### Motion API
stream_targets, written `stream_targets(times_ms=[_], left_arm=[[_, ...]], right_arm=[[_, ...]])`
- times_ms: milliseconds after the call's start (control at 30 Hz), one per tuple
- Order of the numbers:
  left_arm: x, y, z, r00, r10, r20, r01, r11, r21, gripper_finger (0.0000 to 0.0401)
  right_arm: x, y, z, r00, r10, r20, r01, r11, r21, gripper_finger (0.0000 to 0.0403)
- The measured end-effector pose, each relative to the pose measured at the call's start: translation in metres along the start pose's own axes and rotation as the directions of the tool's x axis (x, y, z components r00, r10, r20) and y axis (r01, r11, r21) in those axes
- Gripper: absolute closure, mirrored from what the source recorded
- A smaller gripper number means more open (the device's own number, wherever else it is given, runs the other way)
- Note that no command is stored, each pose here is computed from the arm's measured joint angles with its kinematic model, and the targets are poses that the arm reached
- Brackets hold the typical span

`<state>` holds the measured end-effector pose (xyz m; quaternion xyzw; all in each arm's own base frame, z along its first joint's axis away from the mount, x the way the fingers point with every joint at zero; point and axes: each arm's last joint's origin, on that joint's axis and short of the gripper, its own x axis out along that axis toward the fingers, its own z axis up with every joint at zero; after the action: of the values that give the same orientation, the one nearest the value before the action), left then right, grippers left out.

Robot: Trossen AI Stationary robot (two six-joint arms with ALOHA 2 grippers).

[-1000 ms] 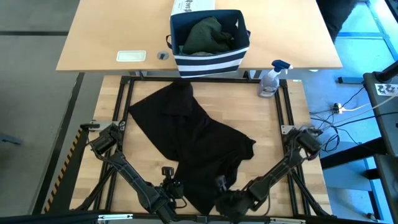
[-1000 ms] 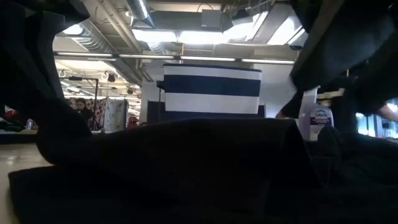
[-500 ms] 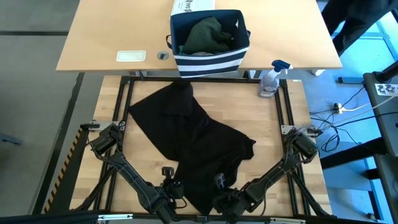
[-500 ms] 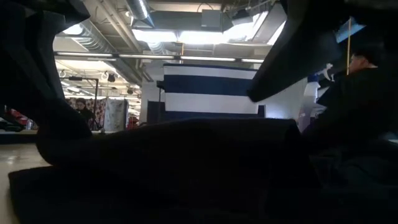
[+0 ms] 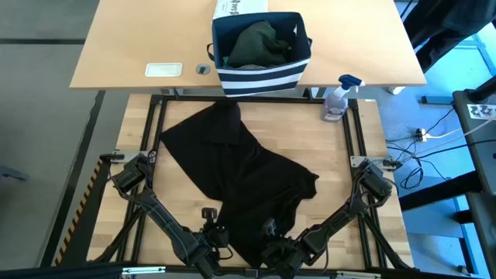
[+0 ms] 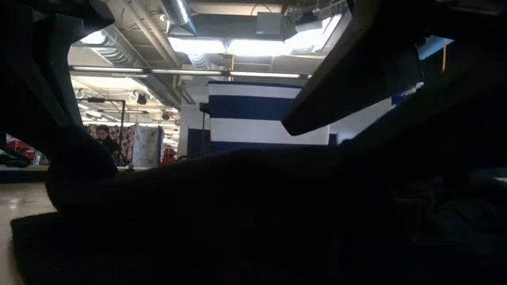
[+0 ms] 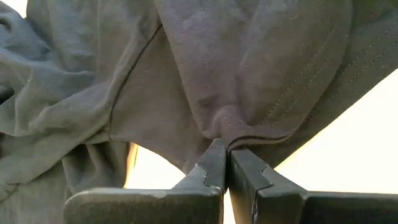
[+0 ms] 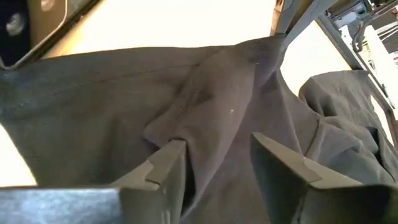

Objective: Fold Laundry from Bin
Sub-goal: Fold the black shirt

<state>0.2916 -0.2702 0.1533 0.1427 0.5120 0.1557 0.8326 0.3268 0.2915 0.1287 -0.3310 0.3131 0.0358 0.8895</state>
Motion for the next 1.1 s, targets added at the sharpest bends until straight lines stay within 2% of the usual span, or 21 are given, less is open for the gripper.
stream_targets(times_ms=[267, 567, 800, 900, 1067, 1100], left_arm=[[0.000, 0.000, 0.000, 1.000, 0.000, 0.000, 0.000, 1.000, 0.000, 0.0401], [0.000, 0.000, 0.000, 1.000, 0.001, 0.000, -0.001, 1.000, 0.000, 0.0401], [0.000, 0.000, 0.000, 1.000, 0.001, -0.001, -0.001, 1.000, 0.000, 0.0401], [0.000, 0.000, 0.000, 1.000, 0.001, -0.001, -0.001, 1.000, 0.000, 0.0401], [0.000, 0.000, 0.000, 1.000, 0.001, -0.001, -0.001, 1.000, 0.001, 0.0401], [0.000, 0.000, 0.000, 1.000, 0.001, -0.001, -0.001, 1.000, 0.001, 0.0401]], right_arm=[[0.007, 0.008, -0.009, 0.999, 0.022, -0.040, -0.026, 0.996, -0.087, 0.0264], [0.007, 0.011, -0.001, 0.999, 0.025, 0.037, -0.023, 0.998, -0.067, 0.0265], [0.007, 0.010, -0.001, 0.999, -0.009, 0.032, 0.011, 0.997, -0.074, 0.0268], [0.007, 0.010, -0.001, 0.999, -0.023, 0.033, 0.026, 0.997, -0.070, 0.0292], [0.007, 0.010, 0.002, 0.998, 0.006, 0.064, -0.005, 1.000, -0.020, 0.0385], [0.007, 0.011, 0.003, 0.998, 0.014, 0.068, -0.013, 1.000, -0.018, 0.0393]])
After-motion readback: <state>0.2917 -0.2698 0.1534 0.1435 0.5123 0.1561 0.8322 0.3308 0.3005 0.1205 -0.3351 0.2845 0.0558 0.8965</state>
